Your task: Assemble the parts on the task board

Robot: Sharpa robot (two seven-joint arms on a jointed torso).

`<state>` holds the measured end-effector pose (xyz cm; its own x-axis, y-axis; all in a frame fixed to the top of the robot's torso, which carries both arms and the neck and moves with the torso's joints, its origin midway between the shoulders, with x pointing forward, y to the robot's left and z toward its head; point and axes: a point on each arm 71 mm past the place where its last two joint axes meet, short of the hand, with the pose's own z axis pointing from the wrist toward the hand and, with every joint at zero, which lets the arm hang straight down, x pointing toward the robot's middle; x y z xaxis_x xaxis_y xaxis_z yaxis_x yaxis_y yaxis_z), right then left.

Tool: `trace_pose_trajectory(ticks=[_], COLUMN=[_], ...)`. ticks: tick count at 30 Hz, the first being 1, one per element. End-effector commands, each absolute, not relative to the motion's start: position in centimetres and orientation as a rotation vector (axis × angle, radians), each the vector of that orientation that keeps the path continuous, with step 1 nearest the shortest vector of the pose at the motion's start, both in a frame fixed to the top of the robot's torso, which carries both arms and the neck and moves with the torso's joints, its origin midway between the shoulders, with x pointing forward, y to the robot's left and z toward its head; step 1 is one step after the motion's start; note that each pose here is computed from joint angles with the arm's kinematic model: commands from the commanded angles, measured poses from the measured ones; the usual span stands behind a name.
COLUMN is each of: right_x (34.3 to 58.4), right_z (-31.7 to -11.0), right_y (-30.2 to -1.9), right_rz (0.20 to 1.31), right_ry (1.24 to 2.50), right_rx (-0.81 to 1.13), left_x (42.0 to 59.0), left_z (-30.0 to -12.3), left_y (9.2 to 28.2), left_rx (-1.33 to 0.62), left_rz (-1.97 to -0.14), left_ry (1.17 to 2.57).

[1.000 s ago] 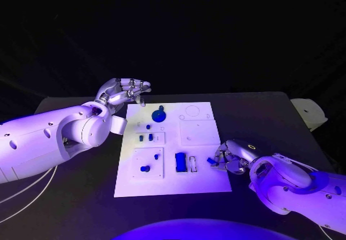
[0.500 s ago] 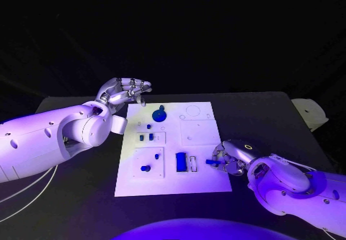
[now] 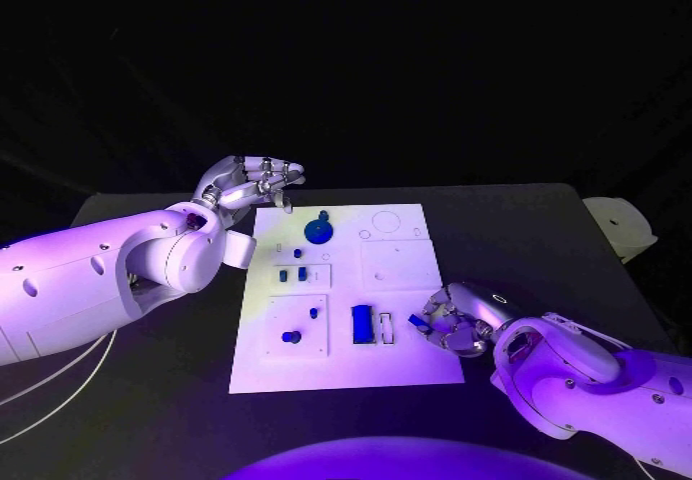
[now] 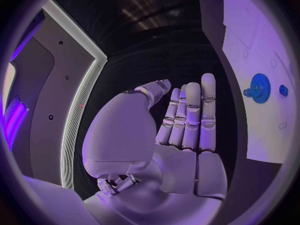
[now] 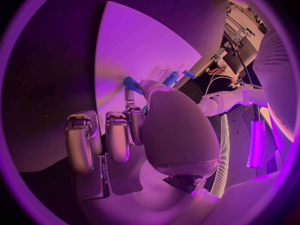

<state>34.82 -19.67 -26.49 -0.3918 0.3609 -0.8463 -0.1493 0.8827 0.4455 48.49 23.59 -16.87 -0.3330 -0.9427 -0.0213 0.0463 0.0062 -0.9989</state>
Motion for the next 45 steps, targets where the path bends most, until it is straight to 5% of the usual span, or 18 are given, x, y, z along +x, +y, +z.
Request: trace_pose_trajectory(ticks=[1,45], right_x=[34.7,35.2], right_z=[-26.4,-27.3], right_y=[-19.3,-15.7], right_rz=[0.595,0.645], right_ry=[1.911,1.988], right_rx=[0.279,0.297], left_x=[48.4,48.4], left_z=[-16.8,-16.8], left_y=[23.3,23.0], left_rx=[-0.972,-0.972], left_rz=[-1.487,-1.494], left_ry=[1.44,1.449])
